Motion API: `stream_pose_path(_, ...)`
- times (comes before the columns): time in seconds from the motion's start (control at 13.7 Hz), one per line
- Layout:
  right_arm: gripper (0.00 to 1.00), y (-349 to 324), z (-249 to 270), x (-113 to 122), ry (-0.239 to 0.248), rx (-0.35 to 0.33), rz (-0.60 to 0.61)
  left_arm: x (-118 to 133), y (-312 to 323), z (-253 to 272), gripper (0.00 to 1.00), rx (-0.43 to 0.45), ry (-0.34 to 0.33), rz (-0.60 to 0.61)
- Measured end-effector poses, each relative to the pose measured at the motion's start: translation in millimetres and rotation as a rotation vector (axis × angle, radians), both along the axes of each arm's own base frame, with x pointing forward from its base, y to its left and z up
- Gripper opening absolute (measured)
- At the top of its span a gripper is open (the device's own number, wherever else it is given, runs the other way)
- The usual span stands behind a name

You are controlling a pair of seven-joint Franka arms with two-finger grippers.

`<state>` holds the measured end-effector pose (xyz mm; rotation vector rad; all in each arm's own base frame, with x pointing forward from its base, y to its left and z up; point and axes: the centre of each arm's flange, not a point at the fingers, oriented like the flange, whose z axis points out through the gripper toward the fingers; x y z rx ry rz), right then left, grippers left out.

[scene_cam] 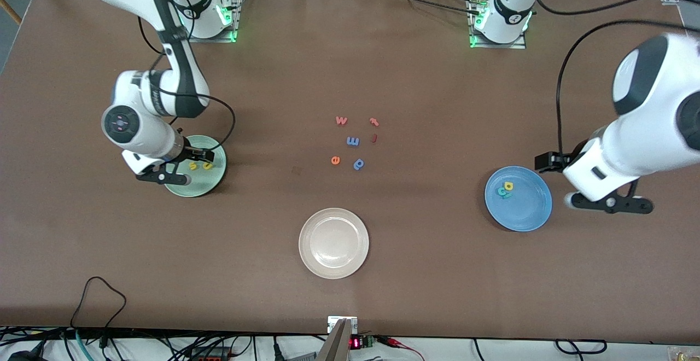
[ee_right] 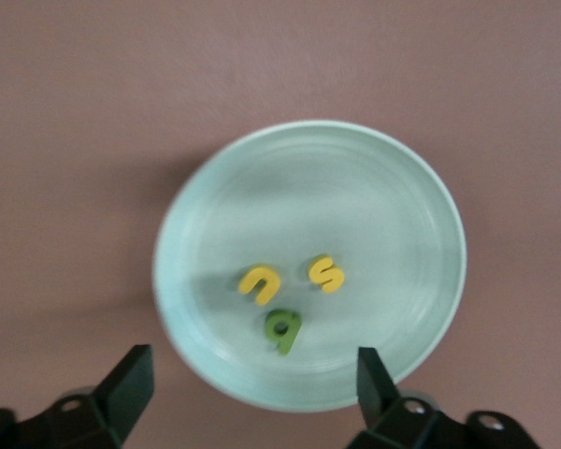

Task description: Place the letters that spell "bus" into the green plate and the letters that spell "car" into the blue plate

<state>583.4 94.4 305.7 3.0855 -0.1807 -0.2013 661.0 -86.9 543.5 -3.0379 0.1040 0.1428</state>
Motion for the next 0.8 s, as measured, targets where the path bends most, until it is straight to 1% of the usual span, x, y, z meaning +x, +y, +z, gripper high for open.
stream_pose_path(0.07, 1.0, 2, 39, 10, 0.0, 0.019, -0.01, -12, -2, 24, 1.0, -0.011, -0.02, 0.011)
stream_pose_path(0.22, 1.0, 1, 115, 26, -0.013, 0.041, -0.021, -42, 0, 59, 1.0, -0.055, -0.019, 0.044)
stream_pose_path(0.37, 1.0, -4, 169, 37, -0.047, 0.049, -0.026, -69, 12, 71, 1.0, -0.094, -0.018, 0.038)
stream_pose_path(0.51, 1.0, -15, 203, 44, -0.081, 0.048, -0.04, -84, 30, 61, 1.0, -0.123, -0.074, -0.025)
stream_pose_path(0.66, 1.0, -29, 227, 44, -0.083, 0.043, -0.057, -105, 40, 46, 1.0, -0.127, -0.089, -0.06)
stream_pose_path(0.8, 1.0, -53, 240, 46, -0.076, 0.052, -0.057, -118, 41, 49, 1.0, -0.127, -0.097, -0.072)
